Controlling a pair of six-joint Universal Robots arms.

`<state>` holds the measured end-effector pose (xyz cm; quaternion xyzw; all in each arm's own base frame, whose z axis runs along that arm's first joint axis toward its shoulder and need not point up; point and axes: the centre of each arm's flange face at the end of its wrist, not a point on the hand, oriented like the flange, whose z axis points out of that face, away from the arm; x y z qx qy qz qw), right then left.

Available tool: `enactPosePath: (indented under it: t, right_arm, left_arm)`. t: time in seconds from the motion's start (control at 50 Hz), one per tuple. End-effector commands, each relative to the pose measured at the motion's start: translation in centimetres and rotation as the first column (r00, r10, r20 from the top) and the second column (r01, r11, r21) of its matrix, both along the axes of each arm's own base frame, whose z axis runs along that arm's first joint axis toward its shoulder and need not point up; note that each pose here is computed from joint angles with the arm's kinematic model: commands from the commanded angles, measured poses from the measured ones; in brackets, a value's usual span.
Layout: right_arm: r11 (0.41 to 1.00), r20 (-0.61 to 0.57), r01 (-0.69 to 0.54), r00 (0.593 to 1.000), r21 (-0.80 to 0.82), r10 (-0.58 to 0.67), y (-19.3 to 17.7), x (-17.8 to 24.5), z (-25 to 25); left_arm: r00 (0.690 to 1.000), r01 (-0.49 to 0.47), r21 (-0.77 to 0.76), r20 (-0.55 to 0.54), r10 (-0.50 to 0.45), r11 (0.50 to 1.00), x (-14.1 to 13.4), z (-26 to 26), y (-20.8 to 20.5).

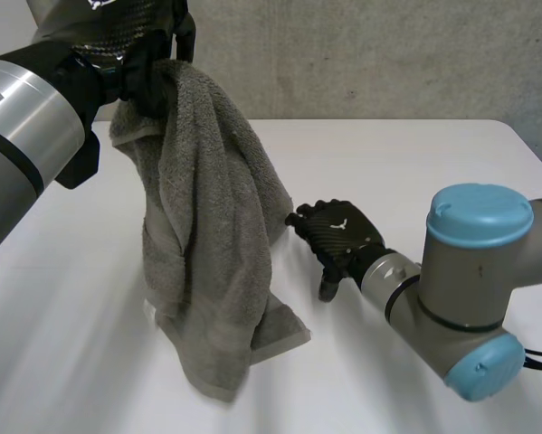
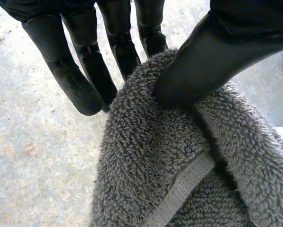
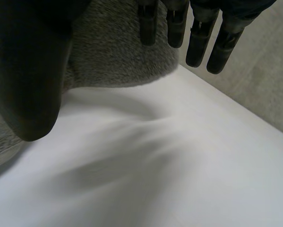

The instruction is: Fold the towel.

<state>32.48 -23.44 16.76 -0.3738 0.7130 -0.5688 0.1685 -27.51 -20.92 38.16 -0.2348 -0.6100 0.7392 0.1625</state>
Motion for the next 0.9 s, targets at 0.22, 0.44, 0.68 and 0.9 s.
enactPosePath:
  t: [0.22,0.44,0.68,0.9]
  right_arm:
    - [0.96,0.298,-0.011,0.952,0.281,-0.076,-4.6,3.3,-0.7]
    - [0.883,0.397,-0.16,0.917,0.44,-0.032,-1.3,9.0,-4.6]
    - [0.786,0.461,-0.279,0.888,0.552,-0.009,0.7,10.2,-5.3]
    - [0.914,0.516,-0.126,0.851,0.386,-0.101,-5.5,6.3,1.6]
  left_arm:
    - [1.0,-0.001,-0.004,-0.006,0.001,1.0,0.1,0.2,0.0]
    - [1.0,-0.01,-0.001,-0.005,0.01,1.0,0.3,0.1,-0.3]
    - [0.999,-0.033,0.003,-0.003,0.033,0.999,0.8,-0.1,-1.0]
    - [0.999,-0.036,-0.007,-0.008,0.036,0.999,0.8,0.2,-1.1]
